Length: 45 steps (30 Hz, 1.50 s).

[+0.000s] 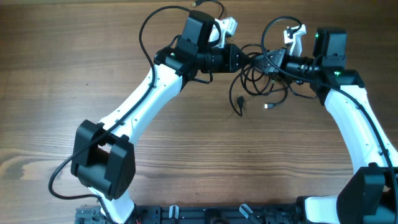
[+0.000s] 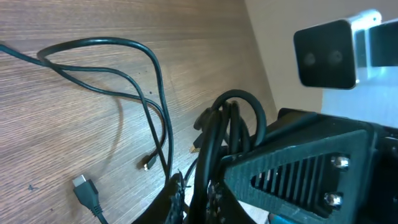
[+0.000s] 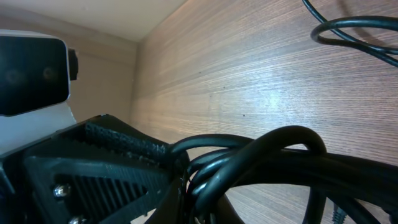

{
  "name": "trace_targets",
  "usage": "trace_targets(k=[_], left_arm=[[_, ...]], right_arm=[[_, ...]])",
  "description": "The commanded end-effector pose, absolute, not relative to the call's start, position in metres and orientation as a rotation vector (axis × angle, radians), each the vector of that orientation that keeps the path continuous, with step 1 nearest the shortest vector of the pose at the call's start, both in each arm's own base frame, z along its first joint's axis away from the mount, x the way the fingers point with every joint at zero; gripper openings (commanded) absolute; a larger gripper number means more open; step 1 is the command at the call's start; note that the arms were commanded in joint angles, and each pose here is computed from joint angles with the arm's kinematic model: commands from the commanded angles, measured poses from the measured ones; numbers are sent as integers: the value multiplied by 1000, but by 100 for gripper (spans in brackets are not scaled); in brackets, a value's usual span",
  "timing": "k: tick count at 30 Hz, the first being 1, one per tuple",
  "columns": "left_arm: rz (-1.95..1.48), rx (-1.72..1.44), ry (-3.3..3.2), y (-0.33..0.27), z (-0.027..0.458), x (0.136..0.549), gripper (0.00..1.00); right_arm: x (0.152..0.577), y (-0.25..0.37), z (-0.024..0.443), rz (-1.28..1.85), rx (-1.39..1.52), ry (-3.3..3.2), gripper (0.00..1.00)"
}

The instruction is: Untangle cables

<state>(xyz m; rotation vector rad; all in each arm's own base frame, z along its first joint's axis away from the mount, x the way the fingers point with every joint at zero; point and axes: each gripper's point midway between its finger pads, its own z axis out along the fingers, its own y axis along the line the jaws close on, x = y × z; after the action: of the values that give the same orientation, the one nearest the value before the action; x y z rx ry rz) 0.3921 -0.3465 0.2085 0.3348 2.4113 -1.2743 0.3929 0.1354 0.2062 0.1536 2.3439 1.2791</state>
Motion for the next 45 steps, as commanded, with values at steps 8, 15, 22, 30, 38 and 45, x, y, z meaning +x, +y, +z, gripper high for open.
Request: trace_targets(k=[8, 15, 22, 30, 38, 45], left_arm=[[-1203, 181, 2363, -286, 220, 435, 4], [-822, -56, 2456, -176, 253, 409, 4], [-224, -371, 2579, -88, 220, 390, 4], [-360, -424, 2487, -96, 252, 385, 4], [-1071, 222, 2319, -199, 309, 368, 4], [-1195, 289, 2269, -212, 322, 360, 4]], right_arm=[[394, 111, 177, 1063, 402, 2471, 4], [397, 109, 174, 1053, 437, 2472, 4], [400, 106, 173, 1025, 458, 2466, 4], [405, 76, 155, 763, 543, 2489, 4], [386, 154, 219, 1289, -164, 2257, 33], [377, 197, 235, 1402, -209, 2230, 37]])
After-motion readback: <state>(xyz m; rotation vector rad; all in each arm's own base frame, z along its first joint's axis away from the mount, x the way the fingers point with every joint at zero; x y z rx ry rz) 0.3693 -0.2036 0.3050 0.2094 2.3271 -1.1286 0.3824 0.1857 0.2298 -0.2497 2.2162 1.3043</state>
